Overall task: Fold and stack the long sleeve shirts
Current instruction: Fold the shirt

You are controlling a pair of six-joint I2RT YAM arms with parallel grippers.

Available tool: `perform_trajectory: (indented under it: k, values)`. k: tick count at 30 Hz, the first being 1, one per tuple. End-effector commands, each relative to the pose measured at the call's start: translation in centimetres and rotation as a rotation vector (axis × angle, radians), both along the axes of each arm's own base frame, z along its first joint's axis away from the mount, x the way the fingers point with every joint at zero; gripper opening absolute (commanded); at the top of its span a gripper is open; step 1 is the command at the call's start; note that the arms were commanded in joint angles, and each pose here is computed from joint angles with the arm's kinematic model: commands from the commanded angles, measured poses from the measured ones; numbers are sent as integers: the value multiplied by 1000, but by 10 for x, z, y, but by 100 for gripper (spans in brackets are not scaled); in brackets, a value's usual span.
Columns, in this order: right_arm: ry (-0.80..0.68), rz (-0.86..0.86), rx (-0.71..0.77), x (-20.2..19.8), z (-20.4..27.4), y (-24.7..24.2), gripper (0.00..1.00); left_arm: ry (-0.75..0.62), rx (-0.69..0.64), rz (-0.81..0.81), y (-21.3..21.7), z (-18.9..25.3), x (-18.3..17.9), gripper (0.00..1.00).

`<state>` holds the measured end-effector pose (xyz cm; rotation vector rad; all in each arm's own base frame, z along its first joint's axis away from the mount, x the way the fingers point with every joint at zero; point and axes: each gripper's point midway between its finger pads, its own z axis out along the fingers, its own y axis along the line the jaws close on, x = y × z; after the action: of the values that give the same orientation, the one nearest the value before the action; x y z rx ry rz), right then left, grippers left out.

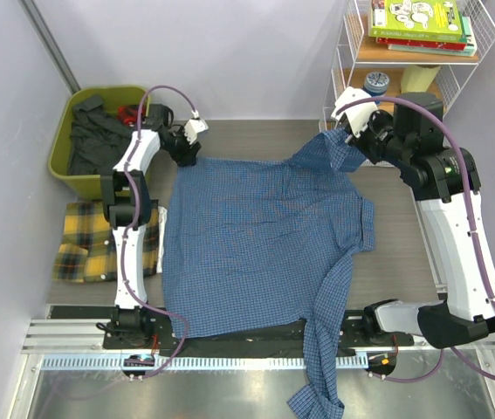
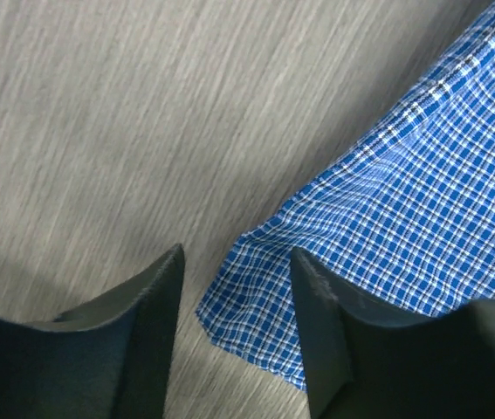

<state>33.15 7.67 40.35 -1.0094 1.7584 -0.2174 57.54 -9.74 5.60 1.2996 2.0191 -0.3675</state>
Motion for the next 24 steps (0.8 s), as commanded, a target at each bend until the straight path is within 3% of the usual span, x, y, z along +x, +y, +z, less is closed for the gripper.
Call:
perform_trajectory:
  k: [1,5,6,9,10,16,24]
  values:
    - [-72,-8,8,-1,24,-3,1,11,-27,-44,-2,6,-4,44]
    - [-74,-16,0,-1,23,-5,1,9,-43,-67,-5,20,-7,21]
    - [-75,-18,1,-2,24,-6,1,-3,-50,-71,-7,32,-10,12]
    - [-83,-19,2,-4,27,-7,1,-12,-76,-60,-9,49,-18,0]
    - [-87,-21,4,-7,30,-7,1,-84,-82,-51,-10,76,-13,0]
    - [-86,-24,3,-22,35,-12,1,-88,-110,-71,-10,114,-61,0]
    - [-41,47,-7,-63,23,-13,1,-59,-70,-121,-6,123,-114,0]
